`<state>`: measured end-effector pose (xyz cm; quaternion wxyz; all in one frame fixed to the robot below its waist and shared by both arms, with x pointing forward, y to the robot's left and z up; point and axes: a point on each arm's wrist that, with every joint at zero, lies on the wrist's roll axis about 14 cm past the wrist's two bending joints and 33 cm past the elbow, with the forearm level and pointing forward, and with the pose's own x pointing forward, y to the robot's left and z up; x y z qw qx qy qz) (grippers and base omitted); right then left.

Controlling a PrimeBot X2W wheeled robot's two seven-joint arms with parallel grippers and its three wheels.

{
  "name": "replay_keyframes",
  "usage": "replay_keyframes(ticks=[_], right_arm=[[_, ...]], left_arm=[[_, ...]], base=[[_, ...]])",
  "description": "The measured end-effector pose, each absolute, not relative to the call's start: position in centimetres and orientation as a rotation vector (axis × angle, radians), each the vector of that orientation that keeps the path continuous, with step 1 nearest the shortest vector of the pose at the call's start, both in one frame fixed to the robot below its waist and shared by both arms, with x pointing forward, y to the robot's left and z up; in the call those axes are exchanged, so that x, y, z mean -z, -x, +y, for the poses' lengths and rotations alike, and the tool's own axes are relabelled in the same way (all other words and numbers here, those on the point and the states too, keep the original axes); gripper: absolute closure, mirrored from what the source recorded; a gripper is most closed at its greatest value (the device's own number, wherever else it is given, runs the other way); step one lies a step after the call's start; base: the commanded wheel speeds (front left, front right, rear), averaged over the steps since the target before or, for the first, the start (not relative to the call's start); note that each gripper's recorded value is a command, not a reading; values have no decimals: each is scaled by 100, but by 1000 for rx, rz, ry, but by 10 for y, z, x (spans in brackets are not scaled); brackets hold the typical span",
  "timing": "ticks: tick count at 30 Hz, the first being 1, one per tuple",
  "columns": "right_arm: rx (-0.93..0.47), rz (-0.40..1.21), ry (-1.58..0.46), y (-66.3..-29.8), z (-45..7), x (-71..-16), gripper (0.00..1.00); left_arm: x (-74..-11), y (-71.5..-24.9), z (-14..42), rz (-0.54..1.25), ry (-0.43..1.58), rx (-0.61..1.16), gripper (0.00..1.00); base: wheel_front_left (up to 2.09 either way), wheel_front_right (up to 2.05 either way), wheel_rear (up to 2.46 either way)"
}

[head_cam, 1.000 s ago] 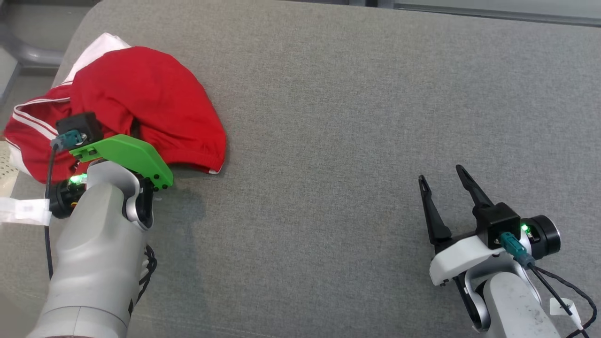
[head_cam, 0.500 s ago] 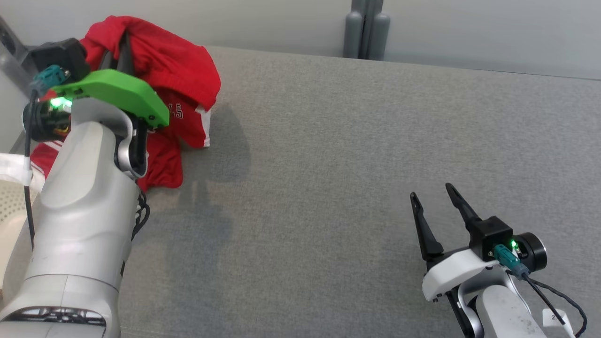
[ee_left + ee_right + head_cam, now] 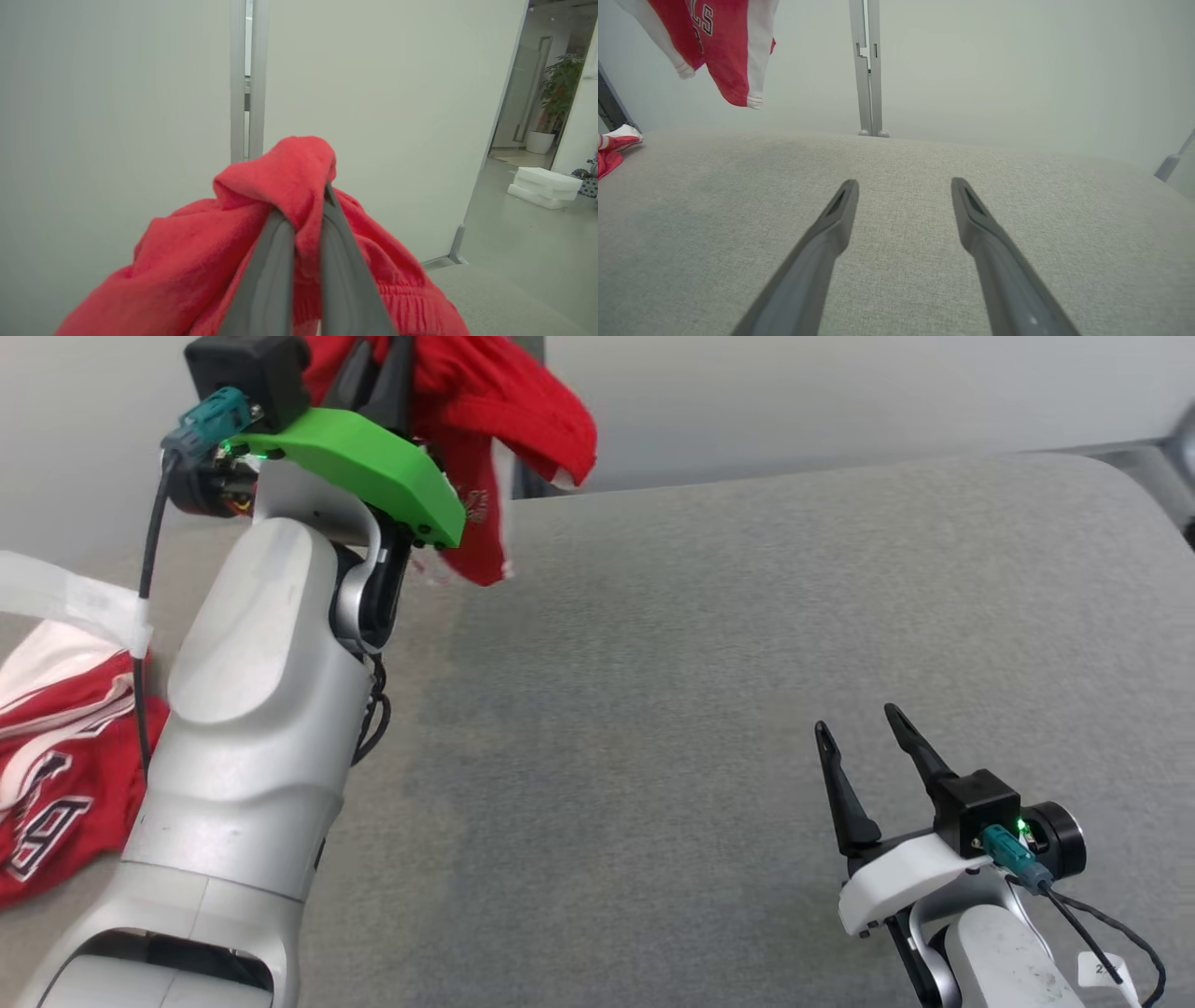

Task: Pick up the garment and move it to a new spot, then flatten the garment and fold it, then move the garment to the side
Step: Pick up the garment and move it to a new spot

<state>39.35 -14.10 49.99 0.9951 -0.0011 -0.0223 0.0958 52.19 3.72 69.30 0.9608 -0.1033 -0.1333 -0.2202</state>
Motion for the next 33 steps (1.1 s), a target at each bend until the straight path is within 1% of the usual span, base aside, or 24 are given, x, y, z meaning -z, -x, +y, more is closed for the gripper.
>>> replay_keyframes(ticks=[7, 11, 14, 17, 19, 23, 28, 29, 30, 33], right_arm=[[-14, -47, 10, -370, -201, -502, 0], [71, -39, 12, -355, -228, -500, 0], [108, -34, 9, -350, -240, -499, 0], [120, -21, 2, -349, -243, -495, 0], [121, -8, 1, -351, -243, -491, 0], [111, 9, -3, -358, -240, -485, 0], [77, 17, -8, -368, -230, -481, 0], [67, 18, -9, -370, -227, -481, 0], [59, 19, -11, -371, -224, -480, 0], [33, 18, -16, -377, -216, -479, 0]], left_arm=[[-699, -494, -76, -289, 207, 760, 100], [-672, -471, -128, -230, 190, 914, 100], [-639, -464, -148, -145, 172, 964, 100], [-598, -468, -152, -47, 142, 962, 100], [-562, -474, -144, 36, 102, 938, 100], [-495, -486, -108, 201, 59, 845, 100], [-452, -489, -67, 302, 40, 735, 100], [-446, -488, -61, 317, 43, 717, 73], [-443, -487, -57, 322, 47, 706, 0], [-441, -485, -47, 317, 85, 668, 0]], base=[[0, 0, 0], [0, 0, 0], [0, 0, 0], [0, 0, 0], [0, 0, 0], [0, 0, 0], [0, 0, 0], [0, 0, 0], [0, 0, 0], [0, 0, 0]])
